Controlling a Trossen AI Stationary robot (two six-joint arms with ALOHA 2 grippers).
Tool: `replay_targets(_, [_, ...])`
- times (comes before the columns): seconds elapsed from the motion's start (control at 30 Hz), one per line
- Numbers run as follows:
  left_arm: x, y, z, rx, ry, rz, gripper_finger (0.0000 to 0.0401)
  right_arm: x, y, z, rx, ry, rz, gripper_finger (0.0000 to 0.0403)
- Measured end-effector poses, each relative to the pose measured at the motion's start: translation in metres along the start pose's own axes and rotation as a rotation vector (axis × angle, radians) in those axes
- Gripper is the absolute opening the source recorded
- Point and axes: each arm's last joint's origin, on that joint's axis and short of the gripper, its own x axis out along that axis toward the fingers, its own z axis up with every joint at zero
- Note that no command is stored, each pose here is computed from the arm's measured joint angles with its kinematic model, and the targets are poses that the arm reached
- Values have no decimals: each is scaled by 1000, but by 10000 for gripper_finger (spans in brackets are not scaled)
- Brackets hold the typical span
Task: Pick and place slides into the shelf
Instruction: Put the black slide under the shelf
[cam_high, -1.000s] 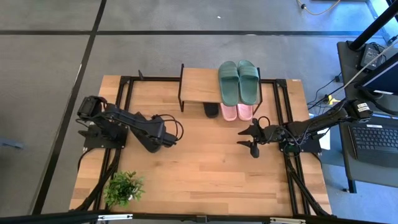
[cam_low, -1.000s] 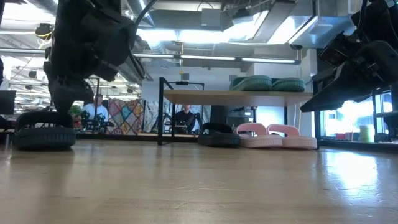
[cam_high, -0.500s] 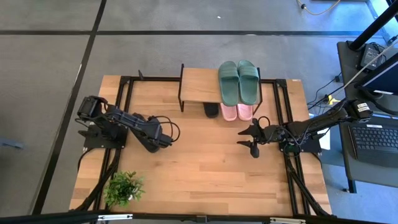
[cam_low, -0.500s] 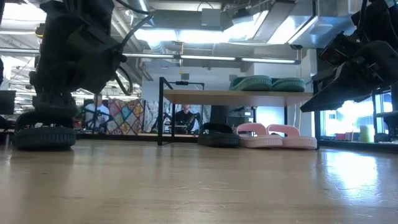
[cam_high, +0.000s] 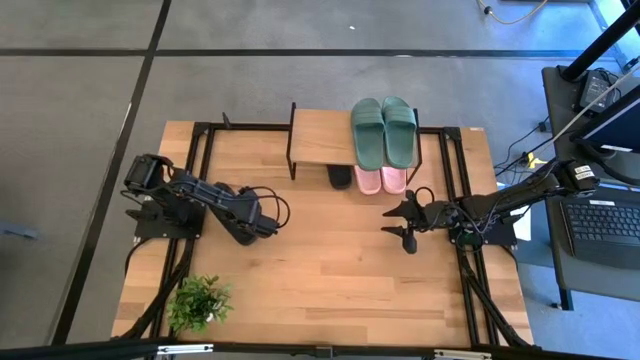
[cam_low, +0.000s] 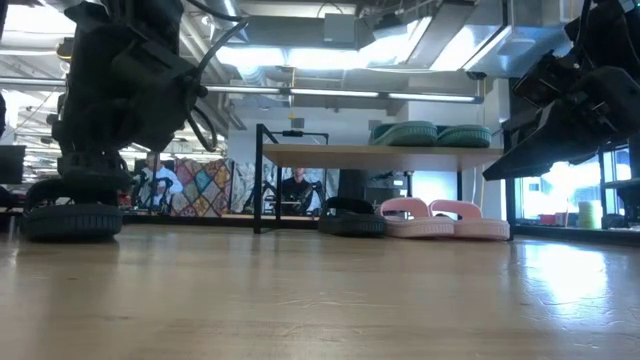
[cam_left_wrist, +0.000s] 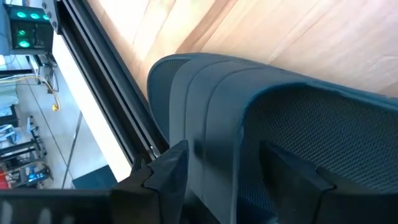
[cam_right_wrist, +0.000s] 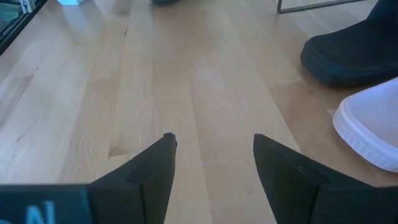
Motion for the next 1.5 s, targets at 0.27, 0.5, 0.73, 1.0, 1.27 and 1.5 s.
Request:
replay_targets(0.27, [0, 0, 0, 2, 3, 4, 118, 0, 0, 0, -22, 1, 0, 215])
replay_targets(0.5, [0, 1, 0, 5, 3, 12, 34, 0, 0, 0, -25, 0, 0, 215])
replay_targets(0.73, [0, 2, -1, 9, 5, 18, 10, 0, 0, 0, -25, 0, 0, 215])
replay_targets(1.0, [-33, 7, 5, 86, -13, 27, 4, 0, 0, 0, -22, 0, 0, 215])
replay_targets(1.27, [-93, 1, 20, 126, -295, -113, 3, 0, 0, 0, -22, 0, 0, 215])
replay_targets(1.5, [-120, -19, 30, 252, -548, -267, 2, 0, 0, 0, -22, 0, 0, 215])
